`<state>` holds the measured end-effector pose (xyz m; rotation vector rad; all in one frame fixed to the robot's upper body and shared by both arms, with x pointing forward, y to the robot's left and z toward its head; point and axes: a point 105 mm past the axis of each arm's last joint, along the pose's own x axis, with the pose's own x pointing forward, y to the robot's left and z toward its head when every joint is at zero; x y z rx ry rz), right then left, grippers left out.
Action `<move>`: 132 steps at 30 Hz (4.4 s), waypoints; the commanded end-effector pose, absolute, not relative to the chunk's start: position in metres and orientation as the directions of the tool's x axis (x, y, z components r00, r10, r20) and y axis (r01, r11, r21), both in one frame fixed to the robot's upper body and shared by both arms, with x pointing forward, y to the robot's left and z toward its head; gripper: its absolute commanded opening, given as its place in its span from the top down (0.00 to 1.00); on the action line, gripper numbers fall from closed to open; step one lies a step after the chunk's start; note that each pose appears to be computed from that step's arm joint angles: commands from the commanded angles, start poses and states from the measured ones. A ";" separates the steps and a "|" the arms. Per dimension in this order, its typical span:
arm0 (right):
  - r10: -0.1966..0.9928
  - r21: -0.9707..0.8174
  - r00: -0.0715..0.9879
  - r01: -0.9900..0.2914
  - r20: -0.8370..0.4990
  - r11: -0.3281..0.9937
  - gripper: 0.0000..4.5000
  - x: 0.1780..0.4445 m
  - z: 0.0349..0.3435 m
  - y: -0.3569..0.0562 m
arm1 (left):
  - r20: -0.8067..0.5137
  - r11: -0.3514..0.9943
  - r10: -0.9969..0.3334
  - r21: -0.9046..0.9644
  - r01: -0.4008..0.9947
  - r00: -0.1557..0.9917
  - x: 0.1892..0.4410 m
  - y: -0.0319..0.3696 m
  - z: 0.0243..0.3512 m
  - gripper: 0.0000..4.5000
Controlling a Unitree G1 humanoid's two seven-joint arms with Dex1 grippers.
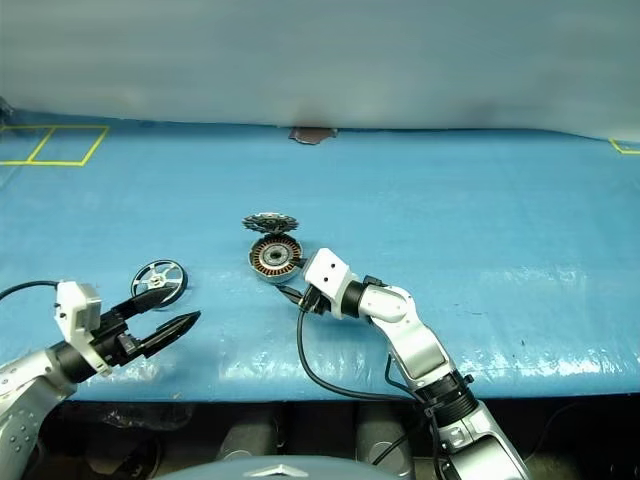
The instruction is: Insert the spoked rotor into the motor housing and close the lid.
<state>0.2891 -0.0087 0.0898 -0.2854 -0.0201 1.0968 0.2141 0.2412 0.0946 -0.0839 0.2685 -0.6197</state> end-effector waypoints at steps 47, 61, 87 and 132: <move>0.887 -0.195 0.439 -0.891 -0.144 0.409 0.43 0.274 0.081 -0.002 | -0.556 0.943 -0.129 0.188 0.276 0.821 0.280 0.280 0.099 0.00; 0.875 -0.199 0.464 -0.878 -0.138 0.435 0.43 0.276 0.082 -0.004 | -0.591 0.937 -0.117 0.201 0.286 0.798 0.283 0.276 0.089 0.00; 0.853 -0.204 0.505 -0.856 -0.130 0.475 0.43 0.280 0.082 -0.007 | -0.626 0.938 -0.090 0.207 0.277 0.774 0.279 0.282 0.074 0.26; 0.842 -0.224 0.511 -0.853 -0.172 0.472 0.43 0.279 0.076 -0.010 | -0.533 0.944 -0.307 -0.066 0.323 0.788 0.278 0.261 0.086 0.00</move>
